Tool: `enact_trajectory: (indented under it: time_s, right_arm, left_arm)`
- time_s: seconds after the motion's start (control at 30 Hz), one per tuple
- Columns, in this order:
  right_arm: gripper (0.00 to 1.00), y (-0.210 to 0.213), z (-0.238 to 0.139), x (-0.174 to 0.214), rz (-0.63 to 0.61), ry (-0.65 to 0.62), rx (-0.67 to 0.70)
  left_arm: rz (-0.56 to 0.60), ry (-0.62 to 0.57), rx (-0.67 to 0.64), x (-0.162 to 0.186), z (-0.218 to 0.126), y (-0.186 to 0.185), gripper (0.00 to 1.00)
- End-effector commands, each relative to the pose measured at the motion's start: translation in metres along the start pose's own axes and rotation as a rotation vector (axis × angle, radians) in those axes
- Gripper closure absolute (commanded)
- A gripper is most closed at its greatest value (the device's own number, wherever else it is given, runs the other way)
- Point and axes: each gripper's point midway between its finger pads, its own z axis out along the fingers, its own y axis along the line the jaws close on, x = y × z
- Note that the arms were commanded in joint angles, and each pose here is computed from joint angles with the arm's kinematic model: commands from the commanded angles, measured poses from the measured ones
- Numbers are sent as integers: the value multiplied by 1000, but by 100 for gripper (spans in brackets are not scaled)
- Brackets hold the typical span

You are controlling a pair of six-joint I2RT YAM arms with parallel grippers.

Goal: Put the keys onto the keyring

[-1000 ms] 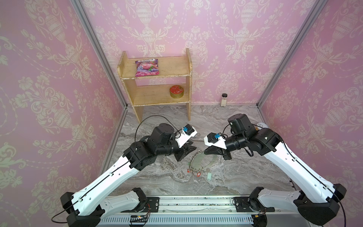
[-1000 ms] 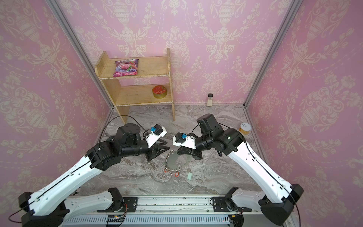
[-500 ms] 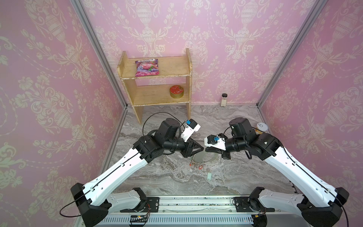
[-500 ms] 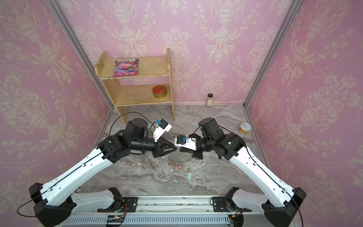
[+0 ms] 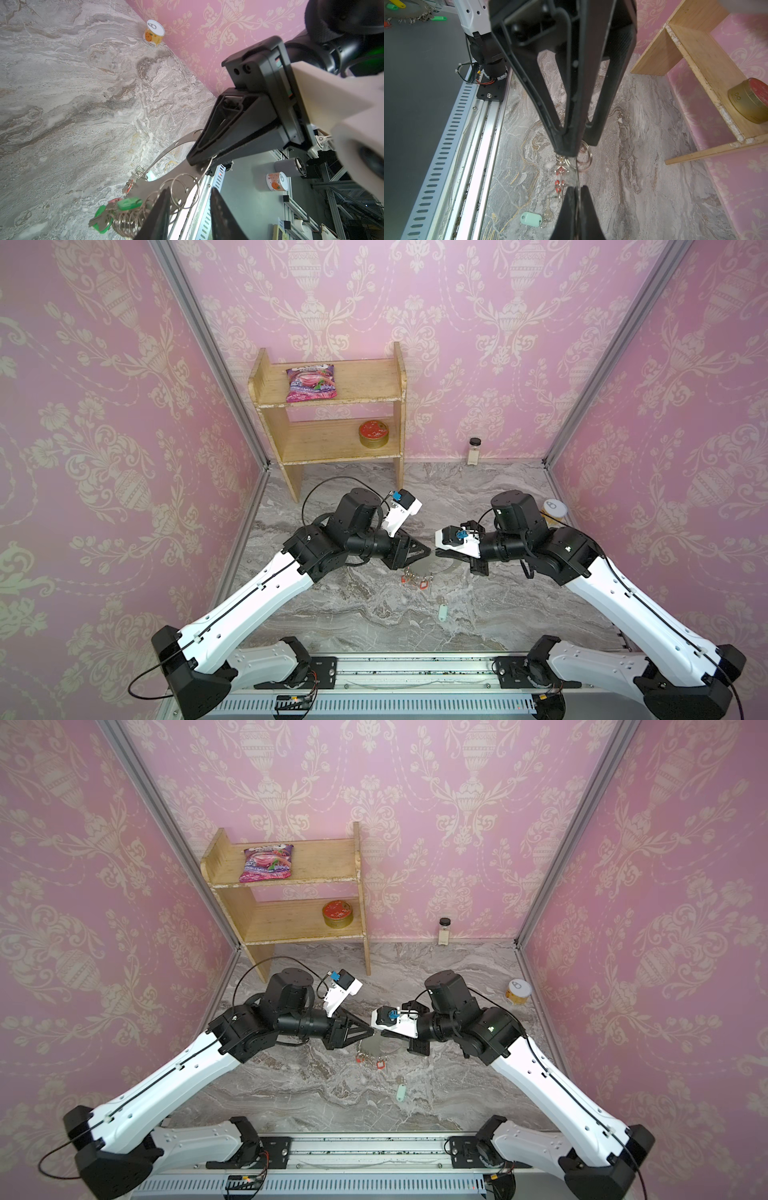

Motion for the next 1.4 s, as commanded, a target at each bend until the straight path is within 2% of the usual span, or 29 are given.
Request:
enact_trajectory:
  time_s: [0.0, 0.37, 0.67, 0.9, 1.07, 1.17, 1.27, 1.37]
  right_arm:
    - [100, -2, -2, -13, -51, -48, 11]
    - [100, -2, -2, -12, -52, -44, 14]
    - [100, -4, -2, -10, -50, -38, 27]
    - [100, -6, -2, -12, -35, -45, 32]
    - [100, -10, -1, -10, -21, -31, 50]
    - [100, -16, -1, -8, -3, -17, 80]
    - [100, -31, 1, -5, 27, 4, 148]
    - [100, -50, 1, -4, 64, 8, 241]
  left_arm:
    - [-13, 12, 16, 0, -1, -3, 66]
    - [-15, 3, 44, -7, -1, -10, 72]
    - [-9, 20, 30, 0, -1, -6, 77]
    - [30, 23, -34, 4, -6, 2, 78]
    - [79, -69, -171, -5, -24, 16, 80]
    - [82, -188, -255, -15, -42, 23, 78]
    - [44, -275, -278, -17, -52, 27, 74]
    - [20, -294, -291, -15, -51, 29, 74]
